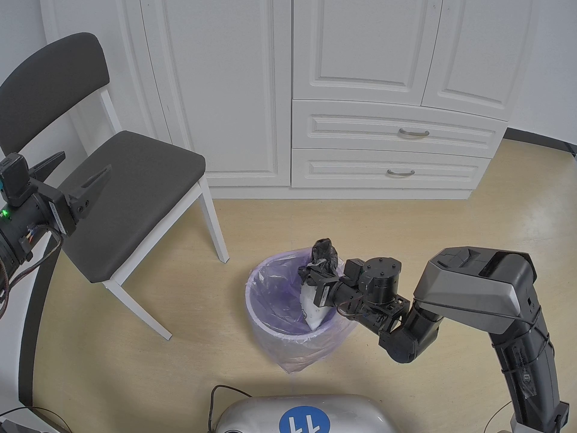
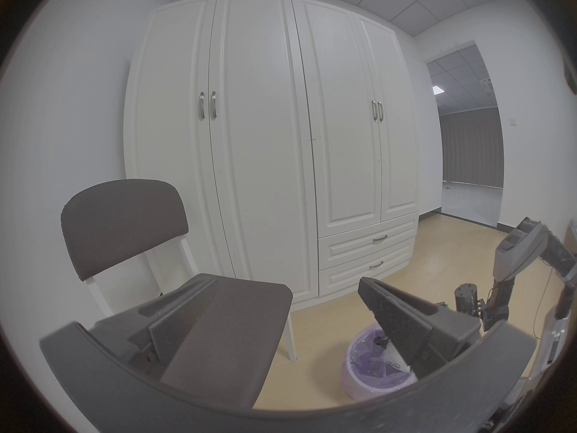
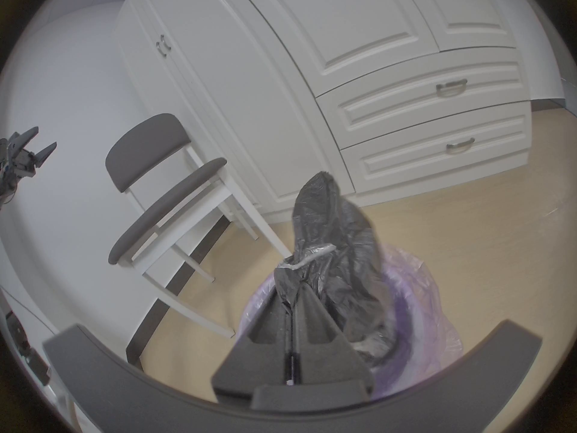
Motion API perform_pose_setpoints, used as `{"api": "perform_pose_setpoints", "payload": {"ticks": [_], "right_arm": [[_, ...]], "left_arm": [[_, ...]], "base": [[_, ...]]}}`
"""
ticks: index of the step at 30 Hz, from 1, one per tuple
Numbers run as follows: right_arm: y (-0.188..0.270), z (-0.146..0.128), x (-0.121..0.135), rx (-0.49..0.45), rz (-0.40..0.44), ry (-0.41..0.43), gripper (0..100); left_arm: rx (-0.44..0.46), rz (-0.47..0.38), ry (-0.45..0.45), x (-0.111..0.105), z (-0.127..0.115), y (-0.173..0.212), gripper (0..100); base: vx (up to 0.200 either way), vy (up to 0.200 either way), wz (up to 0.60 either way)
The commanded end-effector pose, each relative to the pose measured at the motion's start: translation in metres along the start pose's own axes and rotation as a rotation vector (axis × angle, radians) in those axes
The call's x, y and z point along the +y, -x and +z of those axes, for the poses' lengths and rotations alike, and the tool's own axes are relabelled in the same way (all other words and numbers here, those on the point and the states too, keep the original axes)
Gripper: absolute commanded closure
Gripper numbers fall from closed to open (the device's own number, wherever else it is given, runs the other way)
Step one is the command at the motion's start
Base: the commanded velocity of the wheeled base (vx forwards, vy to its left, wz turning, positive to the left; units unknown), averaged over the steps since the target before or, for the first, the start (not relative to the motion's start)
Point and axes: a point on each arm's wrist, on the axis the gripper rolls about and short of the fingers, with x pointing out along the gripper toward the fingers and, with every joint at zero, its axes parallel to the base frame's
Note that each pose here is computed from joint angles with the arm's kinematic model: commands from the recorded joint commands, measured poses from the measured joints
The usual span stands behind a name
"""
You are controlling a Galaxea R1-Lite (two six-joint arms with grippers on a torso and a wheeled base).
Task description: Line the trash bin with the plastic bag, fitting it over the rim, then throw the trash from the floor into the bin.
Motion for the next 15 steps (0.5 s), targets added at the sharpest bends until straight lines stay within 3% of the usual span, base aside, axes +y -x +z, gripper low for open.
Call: {"api": "perform_pose_setpoints", "payload": {"ticks": [1, 5, 10, 15], "right_arm": [[-0.001, -0.017, -0.024, 0.045, -0.043, 0.007, 100], [0.007, -0.014, -0.035, 0.072, -0.040, 0.043, 100], [0.007, -0.014, -0.030, 0.077, -0.006, 0.050, 100], [0.000, -0.026, -0.004, 0.045, 0.074, -0.069, 100]], "left_arm": [[0.001, -0.002, 0.000, -0.001, -0.001, 0.001, 0], [0.000, -0.001, 0.000, 0.000, 0.000, 0.001, 0], [0.001, -0.002, 0.000, 0.000, -0.001, 0.001, 0], [0.003, -0.002, 0.000, 0.000, -0.001, 0.000, 0]], "base": [[0.000, 0.000, 0.00], [0.000, 0.000, 0.00], [0.000, 0.000, 0.00], [0.000, 0.000, 0.00]]}}
